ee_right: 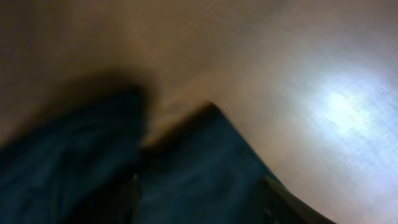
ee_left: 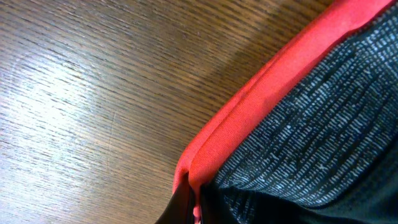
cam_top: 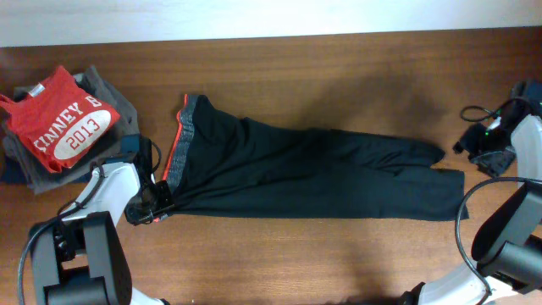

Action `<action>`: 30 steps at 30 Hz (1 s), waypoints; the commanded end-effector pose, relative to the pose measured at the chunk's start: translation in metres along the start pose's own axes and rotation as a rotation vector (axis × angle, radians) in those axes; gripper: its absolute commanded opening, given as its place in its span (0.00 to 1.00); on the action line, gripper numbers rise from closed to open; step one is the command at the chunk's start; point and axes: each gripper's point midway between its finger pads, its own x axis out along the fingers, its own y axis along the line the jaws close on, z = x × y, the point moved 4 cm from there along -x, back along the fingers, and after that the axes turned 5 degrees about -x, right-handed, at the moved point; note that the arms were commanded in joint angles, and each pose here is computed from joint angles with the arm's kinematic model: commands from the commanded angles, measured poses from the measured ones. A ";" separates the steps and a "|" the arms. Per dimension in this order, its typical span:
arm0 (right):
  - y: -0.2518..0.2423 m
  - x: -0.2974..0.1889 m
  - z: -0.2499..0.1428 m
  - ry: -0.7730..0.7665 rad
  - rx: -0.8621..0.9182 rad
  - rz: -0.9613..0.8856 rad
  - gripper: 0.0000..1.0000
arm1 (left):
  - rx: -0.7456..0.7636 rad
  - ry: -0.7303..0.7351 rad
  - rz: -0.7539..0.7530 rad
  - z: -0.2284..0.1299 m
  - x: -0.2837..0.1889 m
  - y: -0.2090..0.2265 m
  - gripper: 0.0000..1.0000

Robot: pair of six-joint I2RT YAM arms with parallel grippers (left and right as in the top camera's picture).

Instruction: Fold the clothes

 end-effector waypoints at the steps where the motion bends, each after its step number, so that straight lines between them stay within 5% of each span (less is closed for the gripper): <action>1: 0.025 0.015 -0.002 0.012 -0.117 0.107 0.64 | -0.020 0.033 0.009 -0.005 0.013 0.003 0.03; 18: 0.055 0.100 0.012 0.008 -0.247 0.118 0.62 | -0.019 0.036 0.010 -0.006 0.013 0.003 0.04; 19: 0.055 0.101 0.012 0.007 -0.247 0.118 0.58 | -0.019 0.036 0.010 -0.006 0.013 0.003 0.03; 24: 0.056 0.102 0.016 -0.009 -0.248 0.124 0.04 | -0.019 0.036 0.010 -0.006 0.013 0.003 0.04; 30: 0.062 0.083 0.036 -0.076 -0.245 0.134 0.04 | -0.020 0.033 0.009 -0.005 0.013 0.003 0.04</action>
